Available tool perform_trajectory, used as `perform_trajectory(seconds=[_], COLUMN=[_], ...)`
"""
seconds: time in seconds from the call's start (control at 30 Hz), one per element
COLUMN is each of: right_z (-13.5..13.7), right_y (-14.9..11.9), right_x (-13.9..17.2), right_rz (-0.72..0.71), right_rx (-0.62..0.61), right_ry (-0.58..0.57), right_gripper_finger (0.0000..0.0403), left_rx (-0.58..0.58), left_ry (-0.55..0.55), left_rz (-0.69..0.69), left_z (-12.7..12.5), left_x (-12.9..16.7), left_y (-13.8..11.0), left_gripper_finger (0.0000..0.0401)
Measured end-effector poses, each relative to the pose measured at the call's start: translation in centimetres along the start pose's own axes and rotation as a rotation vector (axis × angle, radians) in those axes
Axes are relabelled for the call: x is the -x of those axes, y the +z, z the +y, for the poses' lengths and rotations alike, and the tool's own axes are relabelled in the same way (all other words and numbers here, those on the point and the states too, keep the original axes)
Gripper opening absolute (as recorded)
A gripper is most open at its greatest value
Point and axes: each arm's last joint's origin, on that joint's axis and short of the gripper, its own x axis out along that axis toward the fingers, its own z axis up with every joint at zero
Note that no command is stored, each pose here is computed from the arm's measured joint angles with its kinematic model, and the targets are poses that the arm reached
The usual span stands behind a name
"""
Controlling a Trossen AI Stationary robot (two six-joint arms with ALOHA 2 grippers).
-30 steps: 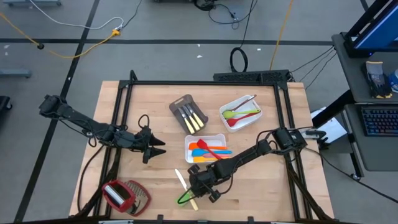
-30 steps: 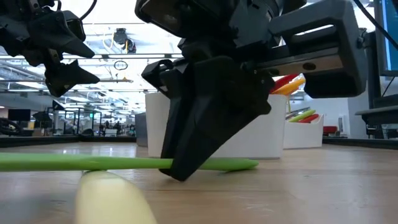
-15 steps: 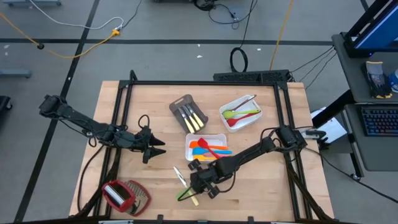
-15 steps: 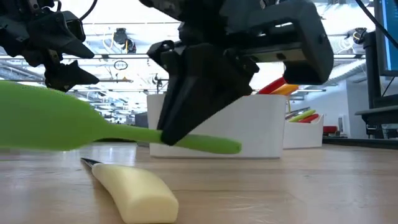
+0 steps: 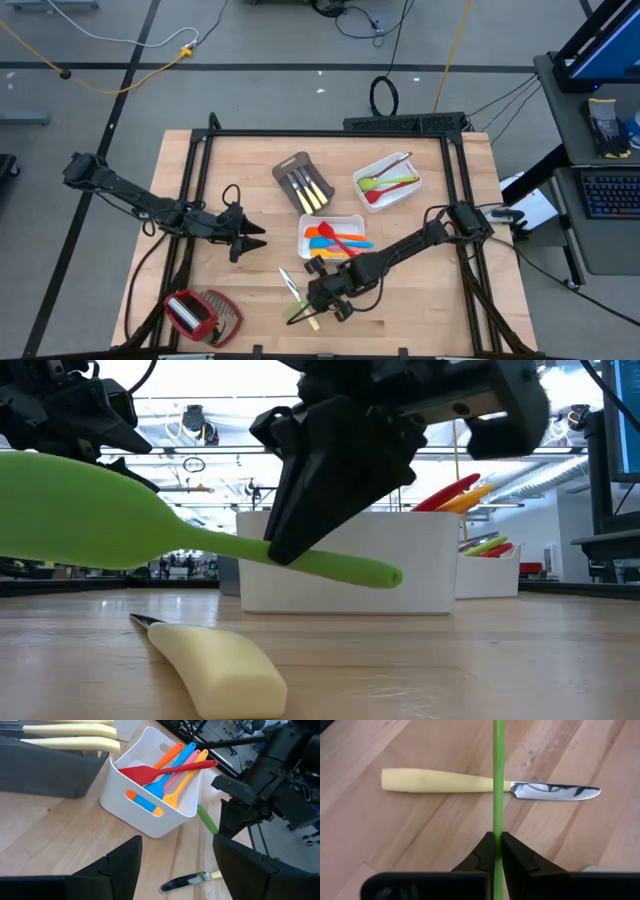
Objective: Pick & Place Kitchen Items
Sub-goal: Put the green spatula into bottom white bin
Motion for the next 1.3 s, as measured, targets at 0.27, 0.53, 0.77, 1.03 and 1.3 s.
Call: perform_trajectory(seconds=[0.27, 0.53, 0.77, 1.03, 1.3], right_z=[0.6, 0.7, 1.9, 3.8, 5.9], right_y=[0.2, 0.5, 0.9, 1.2, 1.4], right_x=[0.0, 0.1, 0.2, 0.3, 0.8], right_rz=[-0.002, -0.029, -0.042, -0.055, -0.046], right_rx=[0.05, 0.089, 0.142, 0.053, -0.135], right_ry=[-0.018, -0.023, -0.036, -0.012, 0.024], right_gripper_finger=[0.001, 0.001, 0.001, 0.001, 0.001], left_rx=[0.021, 0.053, 0.093, 0.183, 0.133], left_ry=[0.0, 0.002, 0.003, 0.002, 0.003], left_rz=[0.001, 0.003, 0.004, 0.005, 0.007], left_z=[0.0, 0.0, 0.0, 0.0, 0.0], left_x=[0.0, 0.0, 0.0, 0.0, 0.0], left_y=[0.0, 0.0, 0.0, -0.1, -0.1], left_gripper_finger=[0.025, 0.025, 0.025, 0.025, 0.025])
